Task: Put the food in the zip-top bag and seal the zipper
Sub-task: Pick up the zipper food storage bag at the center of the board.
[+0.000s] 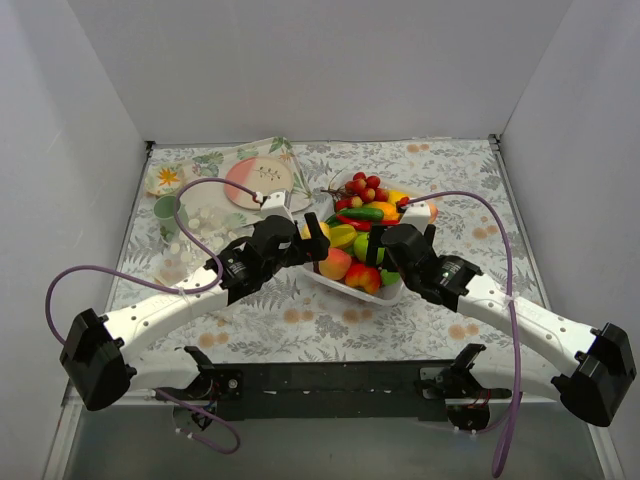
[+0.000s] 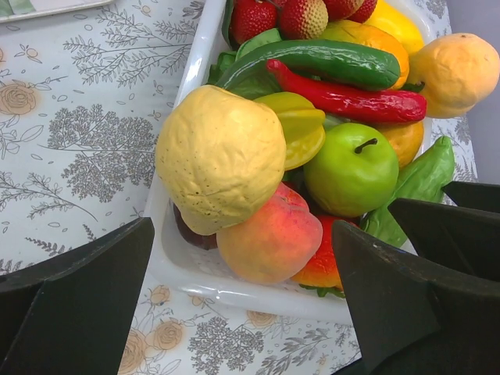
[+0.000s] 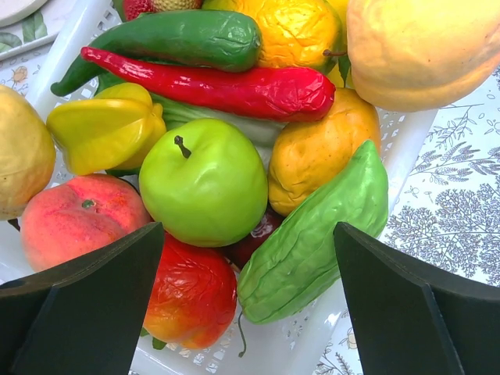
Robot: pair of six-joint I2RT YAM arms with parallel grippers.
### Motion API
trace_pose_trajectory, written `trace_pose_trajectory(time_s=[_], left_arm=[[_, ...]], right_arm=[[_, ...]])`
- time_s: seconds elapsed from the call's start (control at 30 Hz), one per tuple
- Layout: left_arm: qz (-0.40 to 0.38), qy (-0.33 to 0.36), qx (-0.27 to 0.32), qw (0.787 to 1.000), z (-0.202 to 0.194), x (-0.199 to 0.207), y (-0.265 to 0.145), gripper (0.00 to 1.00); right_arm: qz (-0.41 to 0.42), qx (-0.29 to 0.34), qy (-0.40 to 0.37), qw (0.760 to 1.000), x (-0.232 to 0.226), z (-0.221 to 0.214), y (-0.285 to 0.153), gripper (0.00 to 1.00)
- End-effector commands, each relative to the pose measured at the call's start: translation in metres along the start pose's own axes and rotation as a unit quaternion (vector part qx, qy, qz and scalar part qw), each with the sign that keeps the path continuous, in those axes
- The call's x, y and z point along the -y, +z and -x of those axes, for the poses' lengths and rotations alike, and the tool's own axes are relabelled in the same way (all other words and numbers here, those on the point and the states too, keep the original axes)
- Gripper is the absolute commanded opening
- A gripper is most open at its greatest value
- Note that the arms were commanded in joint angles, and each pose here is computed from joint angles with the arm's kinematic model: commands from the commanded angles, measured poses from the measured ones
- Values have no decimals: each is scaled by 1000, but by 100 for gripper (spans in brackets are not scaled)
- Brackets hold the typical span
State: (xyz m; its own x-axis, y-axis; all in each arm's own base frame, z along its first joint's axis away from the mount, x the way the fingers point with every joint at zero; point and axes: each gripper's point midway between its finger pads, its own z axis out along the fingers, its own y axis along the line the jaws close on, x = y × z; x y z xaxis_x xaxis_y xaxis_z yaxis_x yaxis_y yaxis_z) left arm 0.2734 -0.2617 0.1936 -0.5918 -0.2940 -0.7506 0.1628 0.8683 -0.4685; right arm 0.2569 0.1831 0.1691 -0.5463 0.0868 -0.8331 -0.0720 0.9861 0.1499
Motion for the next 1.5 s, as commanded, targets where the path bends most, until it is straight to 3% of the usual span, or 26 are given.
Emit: trace_pose_trajectory(time_s=[0.0, 0.2, 0.37, 0.67, 0.9, 1.03, 1.13, 1.33, 1.47], left_arm=[[-14, -17, 34, 999, 29, 13, -15, 98], [17, -15, 23, 999, 26, 3, -15, 98], [23, -37, 48, 998, 34, -4, -25, 98], [141, -114, 37, 983, 23, -57, -29, 98], [222, -172, 48, 958, 13, -115, -42, 98], [301, -210, 53, 929, 4, -174, -41, 96], [329, -231, 70, 913, 1, -192, -43, 97], [404, -189, 90, 890, -5, -225, -36, 98], [433, -178, 80, 880, -22, -240, -25, 93]], right_arm=[[13, 1, -8, 1000, -3, 3, -5, 99], [33, 12, -24, 999, -5, 9, -12, 98], [46, 24, -33, 998, -7, 16, -16, 98], [117, 28, -75, 990, -37, 29, -20, 94], [163, 14, -97, 982, -64, 35, -21, 92], [190, 12, -108, 976, -82, 36, -28, 90], [195, 14, -116, 974, -88, 36, -32, 90], [215, 11, -123, 969, -97, 32, -38, 89], [216, 10, -126, 968, -97, 28, -40, 89]])
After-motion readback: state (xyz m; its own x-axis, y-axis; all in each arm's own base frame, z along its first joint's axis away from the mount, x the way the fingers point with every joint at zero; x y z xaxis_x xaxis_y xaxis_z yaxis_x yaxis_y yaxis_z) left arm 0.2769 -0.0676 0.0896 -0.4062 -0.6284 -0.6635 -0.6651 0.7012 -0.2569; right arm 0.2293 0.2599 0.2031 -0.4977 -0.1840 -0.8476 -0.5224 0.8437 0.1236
